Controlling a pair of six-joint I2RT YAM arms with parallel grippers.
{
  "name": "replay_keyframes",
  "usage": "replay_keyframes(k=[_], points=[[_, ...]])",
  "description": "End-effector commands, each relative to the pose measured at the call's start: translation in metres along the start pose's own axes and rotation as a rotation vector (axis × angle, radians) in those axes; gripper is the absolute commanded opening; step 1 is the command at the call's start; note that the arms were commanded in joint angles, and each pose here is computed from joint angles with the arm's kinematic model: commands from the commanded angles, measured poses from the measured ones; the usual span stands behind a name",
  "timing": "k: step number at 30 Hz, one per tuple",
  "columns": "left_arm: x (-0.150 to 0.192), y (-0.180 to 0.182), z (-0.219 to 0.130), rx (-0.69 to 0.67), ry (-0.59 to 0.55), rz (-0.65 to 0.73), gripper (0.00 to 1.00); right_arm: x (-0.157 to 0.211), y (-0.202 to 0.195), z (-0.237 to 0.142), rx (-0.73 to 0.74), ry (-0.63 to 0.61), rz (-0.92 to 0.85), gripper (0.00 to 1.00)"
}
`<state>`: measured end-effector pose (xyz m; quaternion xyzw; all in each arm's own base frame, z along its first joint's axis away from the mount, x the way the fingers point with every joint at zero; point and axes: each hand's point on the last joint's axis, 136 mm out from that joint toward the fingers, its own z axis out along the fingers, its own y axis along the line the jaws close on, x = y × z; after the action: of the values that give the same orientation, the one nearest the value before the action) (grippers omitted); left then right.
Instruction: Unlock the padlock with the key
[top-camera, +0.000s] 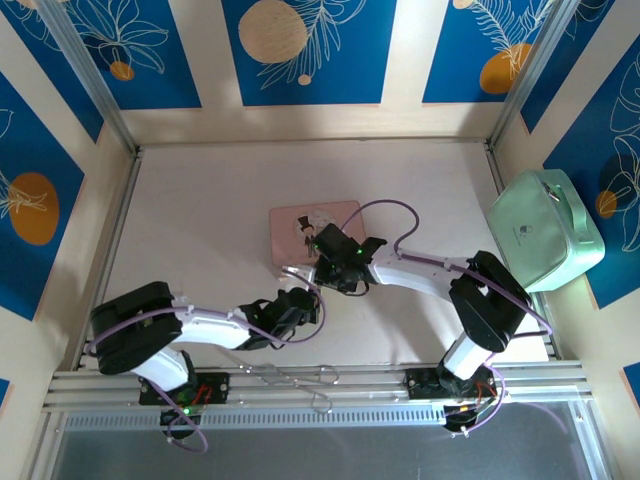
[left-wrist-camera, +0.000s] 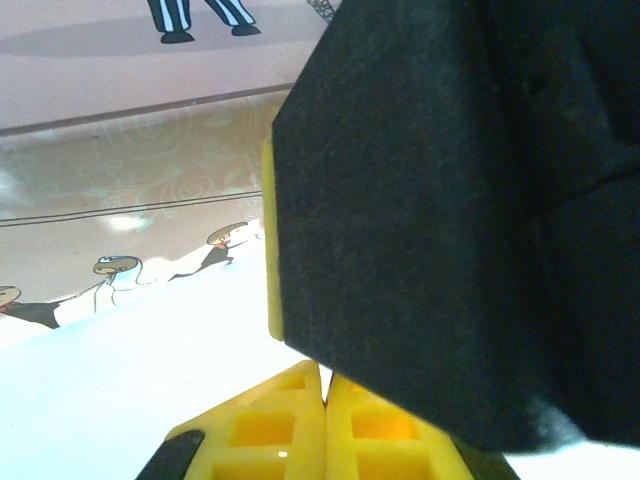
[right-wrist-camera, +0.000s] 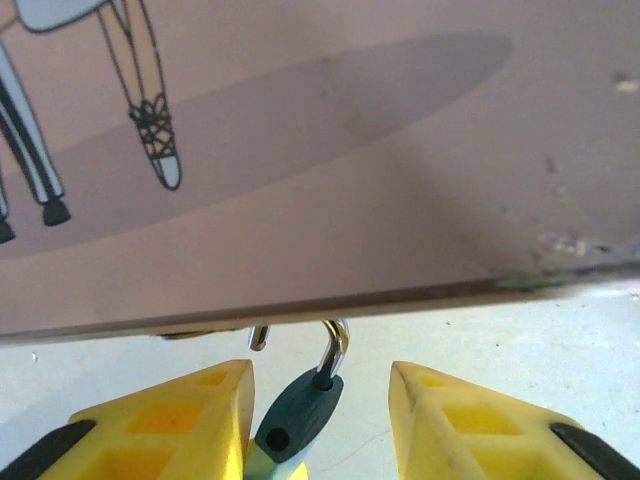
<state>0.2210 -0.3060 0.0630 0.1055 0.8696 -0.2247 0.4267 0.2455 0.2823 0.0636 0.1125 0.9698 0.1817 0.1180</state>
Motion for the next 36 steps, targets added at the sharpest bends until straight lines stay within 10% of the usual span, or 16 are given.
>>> replay_keyframes(k=[1, 36], points=[[0.0, 0.002, 0.001, -0.036, -0.01, 0.054, 0.0, 0.003, -0.012, -0.006, 0.041, 0.017, 0.044, 0.37], [0.001, -0.001, 0.002, -0.045, -0.004, 0.075, 0.0, 0.017, -0.011, 0.013, 0.101, 0.073, 0.011, 0.07]])
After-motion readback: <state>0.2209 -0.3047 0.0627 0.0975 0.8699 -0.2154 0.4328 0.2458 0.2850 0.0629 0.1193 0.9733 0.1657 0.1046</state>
